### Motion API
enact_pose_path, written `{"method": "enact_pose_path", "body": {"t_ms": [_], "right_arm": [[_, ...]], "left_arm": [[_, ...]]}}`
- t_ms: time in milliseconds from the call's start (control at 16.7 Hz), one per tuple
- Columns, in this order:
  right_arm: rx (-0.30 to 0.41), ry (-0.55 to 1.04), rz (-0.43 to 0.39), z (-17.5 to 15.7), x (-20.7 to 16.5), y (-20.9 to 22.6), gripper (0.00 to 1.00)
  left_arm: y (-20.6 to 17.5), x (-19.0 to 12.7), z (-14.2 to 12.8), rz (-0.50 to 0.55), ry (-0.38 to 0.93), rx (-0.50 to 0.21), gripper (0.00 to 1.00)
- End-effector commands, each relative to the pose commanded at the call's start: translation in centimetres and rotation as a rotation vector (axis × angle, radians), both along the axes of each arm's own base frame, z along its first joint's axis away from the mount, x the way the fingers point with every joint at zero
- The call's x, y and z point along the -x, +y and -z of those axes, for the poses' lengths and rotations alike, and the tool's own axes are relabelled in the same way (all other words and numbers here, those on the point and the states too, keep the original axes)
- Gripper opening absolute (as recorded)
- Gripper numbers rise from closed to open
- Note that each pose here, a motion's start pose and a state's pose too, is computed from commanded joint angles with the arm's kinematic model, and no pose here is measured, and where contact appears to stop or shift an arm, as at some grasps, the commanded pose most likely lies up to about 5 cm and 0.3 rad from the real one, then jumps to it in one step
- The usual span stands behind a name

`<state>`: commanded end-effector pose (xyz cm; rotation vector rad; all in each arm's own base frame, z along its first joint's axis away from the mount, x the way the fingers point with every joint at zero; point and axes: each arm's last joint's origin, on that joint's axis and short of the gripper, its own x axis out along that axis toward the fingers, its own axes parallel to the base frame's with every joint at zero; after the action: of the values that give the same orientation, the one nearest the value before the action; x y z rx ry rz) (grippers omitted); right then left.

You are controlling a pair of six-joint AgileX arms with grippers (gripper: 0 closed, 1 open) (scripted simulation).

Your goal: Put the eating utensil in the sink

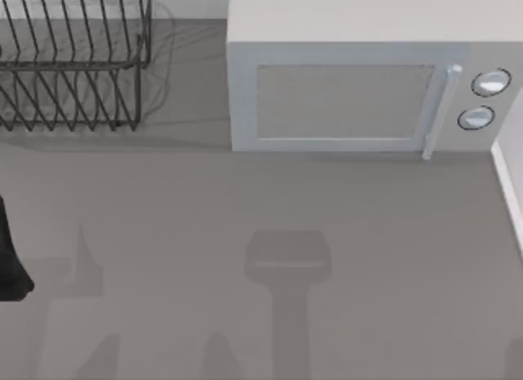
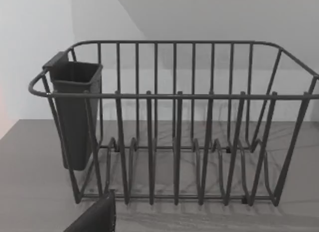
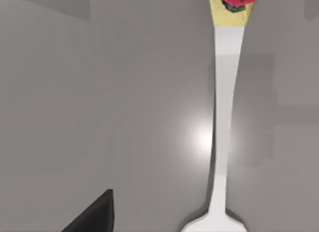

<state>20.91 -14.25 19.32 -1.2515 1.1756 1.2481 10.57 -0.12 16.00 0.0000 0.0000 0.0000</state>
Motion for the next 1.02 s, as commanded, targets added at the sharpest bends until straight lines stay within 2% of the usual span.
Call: {"method": "enact_pose_path", "body": {"t_ms": [240, 660, 1020], "right_arm": [[-0.003, 0.004, 0.003, 1.8, -0.2, -0.2, 1.0], [0.001, -0.002, 0.003, 9.1, -0.2, -0.2, 1.0], [-0.002, 0.002, 0.003, 10.0, 0.0, -0.1, 1.0]], "left_arm": [[0.0, 0.0, 0.0, 0.0, 0.0, 0.0, 1.0], [0.0, 0.0, 0.0, 0.0, 0.0, 0.0, 1.0], [0.0, 0.0, 0.0, 0.0, 0.0, 0.0, 1.0]]}}
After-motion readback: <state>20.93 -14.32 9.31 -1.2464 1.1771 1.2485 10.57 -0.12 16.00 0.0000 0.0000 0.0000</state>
